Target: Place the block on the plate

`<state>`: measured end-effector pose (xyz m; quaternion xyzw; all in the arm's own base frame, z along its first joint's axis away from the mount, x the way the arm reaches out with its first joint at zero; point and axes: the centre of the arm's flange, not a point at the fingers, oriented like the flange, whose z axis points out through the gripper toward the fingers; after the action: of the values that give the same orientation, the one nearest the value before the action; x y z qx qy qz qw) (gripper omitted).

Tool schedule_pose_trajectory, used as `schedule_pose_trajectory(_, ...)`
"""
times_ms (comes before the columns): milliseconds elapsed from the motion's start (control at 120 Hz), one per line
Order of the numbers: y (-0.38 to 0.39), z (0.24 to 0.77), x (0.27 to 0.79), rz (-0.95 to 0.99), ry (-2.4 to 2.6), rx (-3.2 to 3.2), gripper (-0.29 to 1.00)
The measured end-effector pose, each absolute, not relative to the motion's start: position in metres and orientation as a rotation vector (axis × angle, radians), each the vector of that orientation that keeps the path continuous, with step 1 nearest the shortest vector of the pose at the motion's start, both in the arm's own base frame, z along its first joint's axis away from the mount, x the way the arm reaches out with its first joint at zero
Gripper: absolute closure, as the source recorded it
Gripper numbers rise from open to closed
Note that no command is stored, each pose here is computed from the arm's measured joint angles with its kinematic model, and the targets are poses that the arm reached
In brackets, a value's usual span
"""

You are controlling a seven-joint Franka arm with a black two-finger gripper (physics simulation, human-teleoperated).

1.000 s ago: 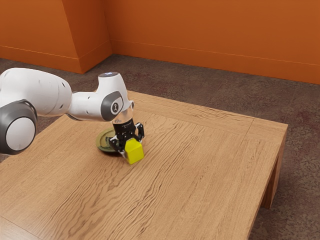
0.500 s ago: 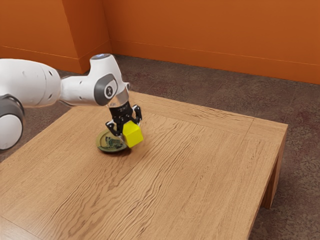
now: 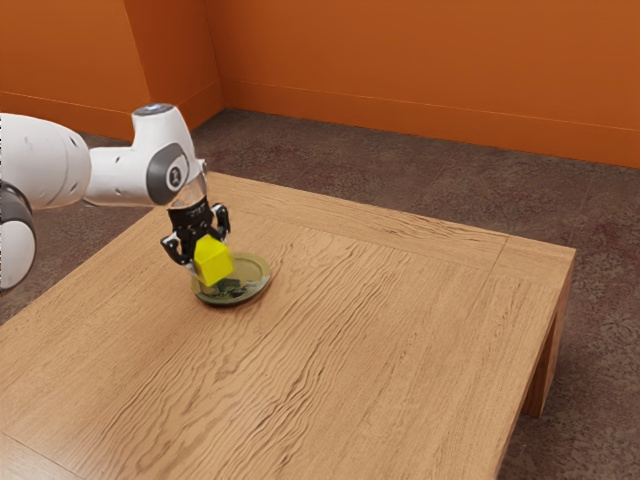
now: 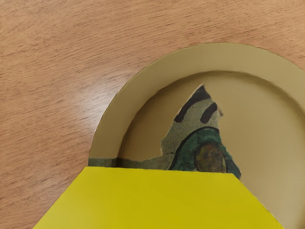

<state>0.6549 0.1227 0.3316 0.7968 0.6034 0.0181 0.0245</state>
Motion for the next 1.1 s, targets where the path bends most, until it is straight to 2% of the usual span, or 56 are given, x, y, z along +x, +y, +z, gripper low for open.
schedule_pose_trajectory(125,0.143,0.318,0.662,0.066,1.902,2.464,0.31)
schedule_pose_trajectory(317,0.143,0.326,0.688,0.133,1.88,2.462,0.3)
schedule_pose_trajectory(767,0.135,0.295,0.698,0.082,1.881,2.454,0.3)
schedule_pose_trajectory(1100,0.132,0.303,0.699,0.102,1.857,2.456,0.08)
